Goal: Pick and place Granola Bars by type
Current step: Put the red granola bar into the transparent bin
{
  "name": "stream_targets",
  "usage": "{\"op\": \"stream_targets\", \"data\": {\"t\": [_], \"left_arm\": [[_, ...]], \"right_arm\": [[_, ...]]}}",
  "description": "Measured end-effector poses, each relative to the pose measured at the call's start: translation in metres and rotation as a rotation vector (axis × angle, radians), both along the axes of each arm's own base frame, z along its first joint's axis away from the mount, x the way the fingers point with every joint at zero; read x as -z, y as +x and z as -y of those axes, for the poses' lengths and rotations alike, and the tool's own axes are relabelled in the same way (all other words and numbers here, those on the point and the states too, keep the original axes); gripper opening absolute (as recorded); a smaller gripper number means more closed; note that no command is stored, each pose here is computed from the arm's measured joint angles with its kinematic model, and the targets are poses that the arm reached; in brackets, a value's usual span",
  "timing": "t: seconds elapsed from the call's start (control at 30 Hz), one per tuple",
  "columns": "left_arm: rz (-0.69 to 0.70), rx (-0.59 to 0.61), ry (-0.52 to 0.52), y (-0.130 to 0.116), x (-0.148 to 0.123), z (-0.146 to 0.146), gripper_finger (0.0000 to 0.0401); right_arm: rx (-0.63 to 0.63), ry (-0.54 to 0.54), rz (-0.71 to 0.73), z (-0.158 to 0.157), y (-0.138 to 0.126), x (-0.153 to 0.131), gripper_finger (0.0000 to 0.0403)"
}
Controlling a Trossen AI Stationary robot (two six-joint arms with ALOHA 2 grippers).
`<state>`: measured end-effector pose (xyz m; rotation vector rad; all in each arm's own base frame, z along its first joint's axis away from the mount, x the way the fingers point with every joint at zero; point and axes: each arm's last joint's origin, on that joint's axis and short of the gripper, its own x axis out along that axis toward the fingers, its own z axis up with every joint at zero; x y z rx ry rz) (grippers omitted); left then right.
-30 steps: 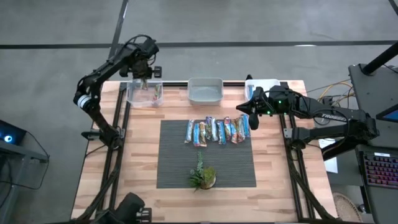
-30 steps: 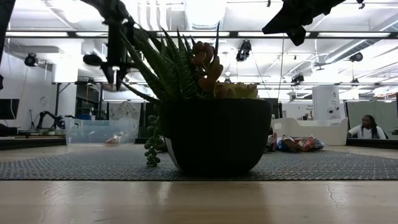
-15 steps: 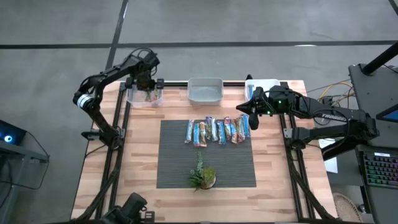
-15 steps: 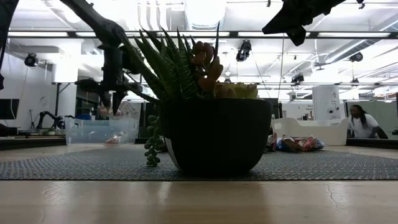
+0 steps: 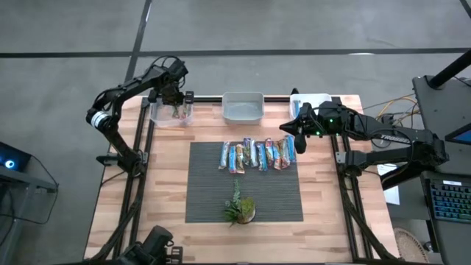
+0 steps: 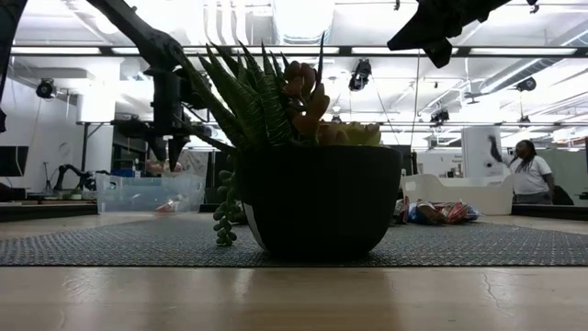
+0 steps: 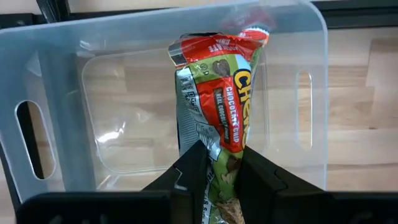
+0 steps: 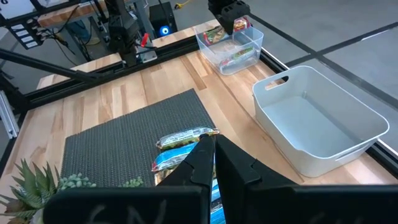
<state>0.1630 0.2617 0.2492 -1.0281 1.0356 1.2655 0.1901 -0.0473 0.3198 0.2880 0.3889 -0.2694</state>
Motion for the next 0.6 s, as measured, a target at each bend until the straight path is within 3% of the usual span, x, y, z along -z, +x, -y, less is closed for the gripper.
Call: {"op": "stream_targets", "data": {"t": [0.6], "left_arm": [[-0.007,0.032,0.006,0.0001,-0.0001,-0.0005,0.0058]], "right_arm": [[0.036,0.012,0.003,0.0009,-0.0002,0.0,0.0008]]}}
